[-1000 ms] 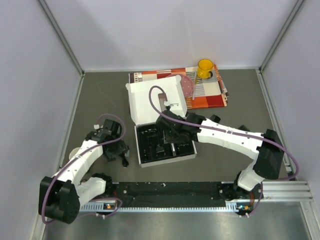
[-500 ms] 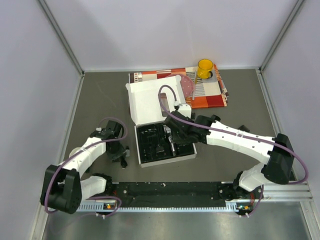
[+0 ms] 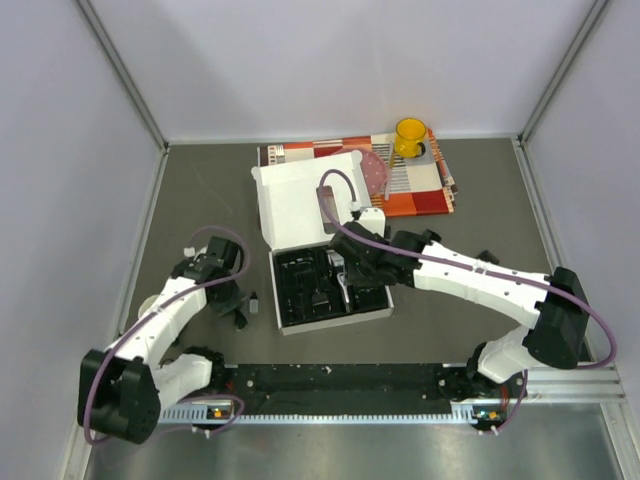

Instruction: Sort the hair-cutting tools

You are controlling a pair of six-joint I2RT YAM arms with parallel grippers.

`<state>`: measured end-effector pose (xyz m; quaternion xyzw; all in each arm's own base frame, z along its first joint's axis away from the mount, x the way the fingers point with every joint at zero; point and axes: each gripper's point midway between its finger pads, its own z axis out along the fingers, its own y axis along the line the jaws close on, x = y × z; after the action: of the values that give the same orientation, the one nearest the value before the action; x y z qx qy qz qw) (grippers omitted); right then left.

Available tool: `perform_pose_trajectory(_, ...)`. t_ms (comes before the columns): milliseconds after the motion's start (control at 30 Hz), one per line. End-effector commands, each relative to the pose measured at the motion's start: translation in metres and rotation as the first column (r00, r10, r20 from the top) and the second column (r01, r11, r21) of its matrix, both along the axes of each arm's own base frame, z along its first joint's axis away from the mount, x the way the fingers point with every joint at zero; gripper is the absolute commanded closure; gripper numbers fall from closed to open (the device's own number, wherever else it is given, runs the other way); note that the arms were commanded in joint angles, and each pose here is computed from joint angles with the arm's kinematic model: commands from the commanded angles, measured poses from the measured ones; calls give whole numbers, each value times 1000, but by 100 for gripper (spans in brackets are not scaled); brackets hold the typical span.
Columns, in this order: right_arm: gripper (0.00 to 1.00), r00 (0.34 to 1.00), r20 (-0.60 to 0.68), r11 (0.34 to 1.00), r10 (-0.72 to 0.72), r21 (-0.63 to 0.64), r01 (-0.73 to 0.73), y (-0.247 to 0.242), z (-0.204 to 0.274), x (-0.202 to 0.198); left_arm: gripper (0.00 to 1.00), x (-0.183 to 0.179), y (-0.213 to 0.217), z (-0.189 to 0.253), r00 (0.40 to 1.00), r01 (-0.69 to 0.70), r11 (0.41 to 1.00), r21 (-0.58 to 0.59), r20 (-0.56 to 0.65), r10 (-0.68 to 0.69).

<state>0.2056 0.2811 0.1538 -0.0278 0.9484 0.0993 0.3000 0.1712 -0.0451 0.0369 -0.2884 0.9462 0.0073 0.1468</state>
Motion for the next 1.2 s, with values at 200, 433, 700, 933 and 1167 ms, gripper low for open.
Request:
perform_pose_trajectory(200,63,996,84,998,-27,66,22,-1,34,14,92,50,-23,103,930,199,978,-59,326,-170)
perform_pose_trajectory(433,62,991,111,993,-70,100,59,-16,46,13,90,62,-79,122,931,214,909,-356,355,-80)
perform_pose_trajectory(700,62,989,114,990,-97,116,83,-38,48,3,91,83,-127,124,933,198,897,-396,355,-49)
perform_pose_trajectory(933,61,983,141,986,-113,137,94,-50,59,2,96,87,-168,109,945,161,905,-395,326,-26)
perform_pose_trajectory(1167,60,983,150,987,-105,136,85,-58,60,-3,98,93,-172,81,956,50,936,-349,287,56)
